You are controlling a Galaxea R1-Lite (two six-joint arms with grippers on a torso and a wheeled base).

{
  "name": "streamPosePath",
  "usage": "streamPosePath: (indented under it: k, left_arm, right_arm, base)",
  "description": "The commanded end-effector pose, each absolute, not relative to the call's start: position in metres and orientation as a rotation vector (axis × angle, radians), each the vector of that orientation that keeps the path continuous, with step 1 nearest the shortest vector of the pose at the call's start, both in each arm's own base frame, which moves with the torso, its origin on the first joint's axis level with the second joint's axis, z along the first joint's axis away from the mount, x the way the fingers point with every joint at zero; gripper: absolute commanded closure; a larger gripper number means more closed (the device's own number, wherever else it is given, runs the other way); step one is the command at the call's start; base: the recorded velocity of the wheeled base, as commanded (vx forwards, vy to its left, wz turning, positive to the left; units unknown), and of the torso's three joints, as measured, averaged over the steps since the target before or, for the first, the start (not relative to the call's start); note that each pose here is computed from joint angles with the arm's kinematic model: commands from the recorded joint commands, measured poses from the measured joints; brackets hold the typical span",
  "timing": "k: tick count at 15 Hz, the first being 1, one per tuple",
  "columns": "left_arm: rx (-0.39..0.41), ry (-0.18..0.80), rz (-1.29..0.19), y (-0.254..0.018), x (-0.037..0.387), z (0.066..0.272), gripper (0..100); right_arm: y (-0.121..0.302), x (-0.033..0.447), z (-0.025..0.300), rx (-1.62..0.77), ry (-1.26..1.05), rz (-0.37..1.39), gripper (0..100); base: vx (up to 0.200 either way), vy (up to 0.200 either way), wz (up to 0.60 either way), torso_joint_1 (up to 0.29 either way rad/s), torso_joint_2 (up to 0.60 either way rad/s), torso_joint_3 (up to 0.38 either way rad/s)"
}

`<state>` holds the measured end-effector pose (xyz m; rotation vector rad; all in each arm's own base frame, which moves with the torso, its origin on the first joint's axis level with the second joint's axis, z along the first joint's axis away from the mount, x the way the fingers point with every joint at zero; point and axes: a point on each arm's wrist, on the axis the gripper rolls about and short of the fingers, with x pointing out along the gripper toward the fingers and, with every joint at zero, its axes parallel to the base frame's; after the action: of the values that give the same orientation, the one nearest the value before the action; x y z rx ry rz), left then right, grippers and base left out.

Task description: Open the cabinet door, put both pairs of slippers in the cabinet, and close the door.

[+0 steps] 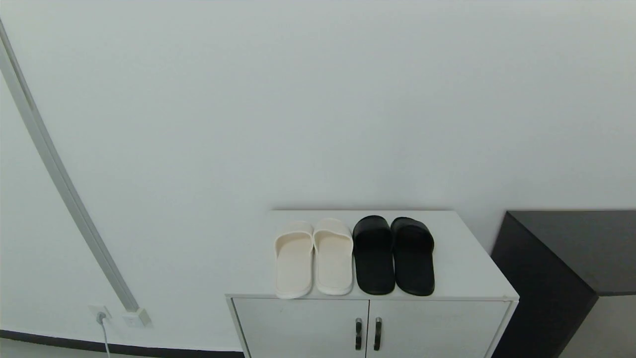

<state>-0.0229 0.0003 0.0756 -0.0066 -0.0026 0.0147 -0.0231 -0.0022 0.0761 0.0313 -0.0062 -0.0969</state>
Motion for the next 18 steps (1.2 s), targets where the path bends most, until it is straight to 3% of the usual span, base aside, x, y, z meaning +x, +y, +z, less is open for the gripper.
streamPosePath:
  k: [1,3,5,7,9,14,18]
  left_arm:
    - [-0.006,-0.002,0.014,0.0,-0.023,0.076,100]
    - [-0.006,-0.002,0.012,0.0,-0.023,0.076,100]
    - [-0.006,-0.002,0.014,0.0,-0.023,0.076,100]
    - [-0.006,-0.002,0.014,0.0,-0.023,0.076,100]
    - [-0.008,-0.002,0.014,0.0,-0.023,0.076,100]
    - [-0.006,-0.002,0.011,0.0,-0.023,0.076,100]
    - [-0.006,-0.002,0.012,0.0,-0.023,0.076,100]
  right_arm:
    - [-0.002,-0.023,0.077,0.017,-0.008,-0.095,0]
    - [-0.002,-0.024,0.082,0.017,-0.034,-0.084,0]
    - [-0.003,-0.031,0.129,0.088,-0.07,-0.049,0]
    - [-0.001,-0.021,0.118,-0.033,0.067,0.003,0]
    - [0.001,-0.002,0.115,-0.036,0.222,0.099,0]
    - [0.009,0.068,0.142,-0.007,0.304,0.237,0]
    - [0.055,0.123,0.16,0.075,0.321,0.334,0]
  base:
    - [0.0,0.0,0.0,0.0,0.0,0.0]
    - [0.0,0.0,0.0,0.0,0.0,0.0]
    - [0.0,0.0,0.0,0.0,0.0,0.0]
    - [0.0,0.0,0.0,0.0,0.0,0.0]
    - [0.0,0.0,0.0,0.0,0.0,0.0]
    - [0.0,0.0,0.0,0.0,0.0,0.0]
    - [0.0,0.0,0.0,0.0,0.0,0.0]
